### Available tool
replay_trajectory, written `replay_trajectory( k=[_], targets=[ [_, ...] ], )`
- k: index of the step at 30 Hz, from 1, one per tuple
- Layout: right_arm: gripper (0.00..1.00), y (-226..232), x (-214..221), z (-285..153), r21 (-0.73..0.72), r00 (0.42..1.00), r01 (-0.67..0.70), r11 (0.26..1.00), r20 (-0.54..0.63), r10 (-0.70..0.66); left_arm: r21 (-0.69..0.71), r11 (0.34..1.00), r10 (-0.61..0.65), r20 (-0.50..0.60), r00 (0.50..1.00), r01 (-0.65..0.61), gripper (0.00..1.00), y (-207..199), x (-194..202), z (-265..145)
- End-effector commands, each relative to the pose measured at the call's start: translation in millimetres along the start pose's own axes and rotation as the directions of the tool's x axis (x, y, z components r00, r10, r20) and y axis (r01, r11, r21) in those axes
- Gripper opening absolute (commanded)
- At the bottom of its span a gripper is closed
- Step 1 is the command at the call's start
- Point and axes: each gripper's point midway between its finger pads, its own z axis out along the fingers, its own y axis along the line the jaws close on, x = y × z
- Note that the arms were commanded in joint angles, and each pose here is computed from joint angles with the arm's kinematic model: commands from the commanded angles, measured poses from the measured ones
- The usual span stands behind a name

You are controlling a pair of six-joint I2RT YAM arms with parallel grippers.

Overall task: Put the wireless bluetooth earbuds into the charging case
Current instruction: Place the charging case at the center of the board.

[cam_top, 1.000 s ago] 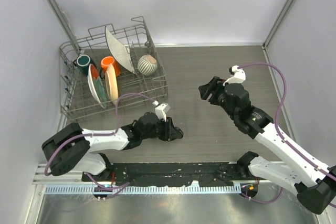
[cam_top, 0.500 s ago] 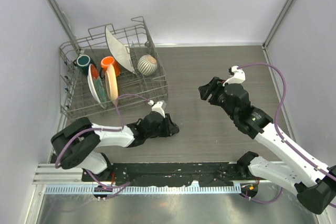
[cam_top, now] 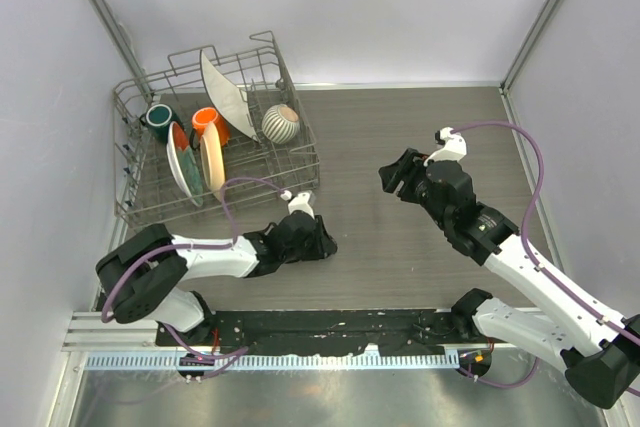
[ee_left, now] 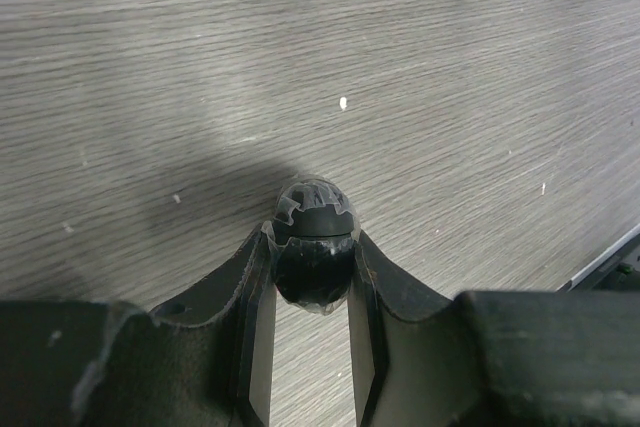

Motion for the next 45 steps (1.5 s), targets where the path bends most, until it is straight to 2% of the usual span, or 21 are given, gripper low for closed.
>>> replay_trajectory(
  k=[1, 3, 9, 10, 15, 16, 23, 24, 27, 32, 35, 37, 38, 40, 42, 43, 45],
  targets=[
    [0.65, 2, -13, -5, -0.012, 0.999, -0.011, 1.0, 0.047, 0.011, -0.052, 0.998, 0.034, 0.026, 0.999, -0.033, 0.2, 5, -10, -8],
    [0.65, 3, -14, -5, -0.016, 0.999, -0.011, 1.0, 0.048, 0.012, -0.075, 0.996, 0.04, 0.007, 0.999, -0.039, 0.2, 9, -6, -8],
    [0.65, 2, -13, -5, -0.015, 0.999, -0.007, 1.0, 0.046, 0.007, -0.089, 0.993, 0.07, -0.035, 0.997, -0.073, 0.31, 8, -3, -6],
    [0.64, 2, -13, -6, -0.017, 0.999, -0.01, 1.0, 0.046, 0.011, -0.092, 0.994, 0.064, -0.032, 0.997, -0.067, 0.41, 7, -5, -5],
    [0.65, 1, -14, -6, -0.01, 0.999, -0.009, 1.0, 0.047, 0.01, -0.086, 0.994, 0.06, -0.026, 0.998, -0.062, 0.51, 5, -6, -6],
    [0.65, 1, -14, -6, -0.009, 0.999, -0.01, 1.0, 0.049, 0.01, -0.084, 0.994, 0.061, -0.026, 0.998, -0.063, 0.58, 5, -6, -8],
    [0.64, 0, -13, -5, -0.005, 0.999, -0.007, 1.0, 0.043, 0.008, -0.082, 0.994, 0.066, -0.009, 0.998, -0.067, 0.62, 4, -11, -15],
    [0.65, 0, -12, -5, -0.005, 0.999, -0.007, 1.0, 0.043, 0.008, -0.078, 0.995, 0.069, -0.004, 0.998, -0.069, 0.7, 2, -13, -17],
    [0.65, 1, -12, -5, -0.007, 0.999, -0.006, 1.0, 0.041, 0.006, -0.073, 0.994, 0.077, 0.015, 0.997, -0.076, 0.78, 0, -18, -23],
    [0.64, 0, -12, -5, -0.005, 0.999, -0.01, 1.0, 0.041, 0.011, -0.035, 0.995, 0.093, 0.053, 0.994, -0.092, 0.8, -11, -29, -36],
    [0.64, 1, -13, -5, -0.006, 0.999, -0.012, 1.0, 0.042, 0.013, -0.001, 0.992, 0.128, 0.072, 0.989, -0.128, 0.84, -23, -37, -47],
    [0.65, 0, -14, -5, -0.002, 0.999, -0.012, 1.0, 0.046, 0.012, 0.075, 0.977, 0.195, 0.064, 0.979, -0.199, 0.85, -40, -39, -58],
    [0.65, 0, -13, -5, -0.003, 0.999, -0.013, 1.0, 0.045, 0.013, 0.104, 0.97, 0.21, 0.082, 0.974, -0.218, 0.94, -51, -46, -63],
    [0.64, 0, -14, -5, -0.003, 0.999, -0.014, 1.0, 0.048, 0.014, 0.152, 0.951, 0.255, 0.11, 0.961, -0.269, 0.99, -65, -54, -78],
    [0.65, 1, -15, -5, -0.004, 0.999, -0.014, 1.0, 0.049, 0.014, 0.169, 0.94, 0.268, 0.169, 0.948, -0.296, 1.0, -75, -69, -90],
    [0.65, 0, -15, -5, -0.002, 0.999, -0.015, 1.0, 0.051, 0.015, 0.189, 0.93, 0.269, 0.232, 0.935, -0.315, 1.0, -83, -82, -105],
    [0.65, 1, -15, -6, -0.004, 0.999, -0.015, 1.0, 0.051, 0.015, 0.151, 0.936, 0.257, 0.324, 0.91, -0.318, 1.0, -83, -104, -122]
  ],
)
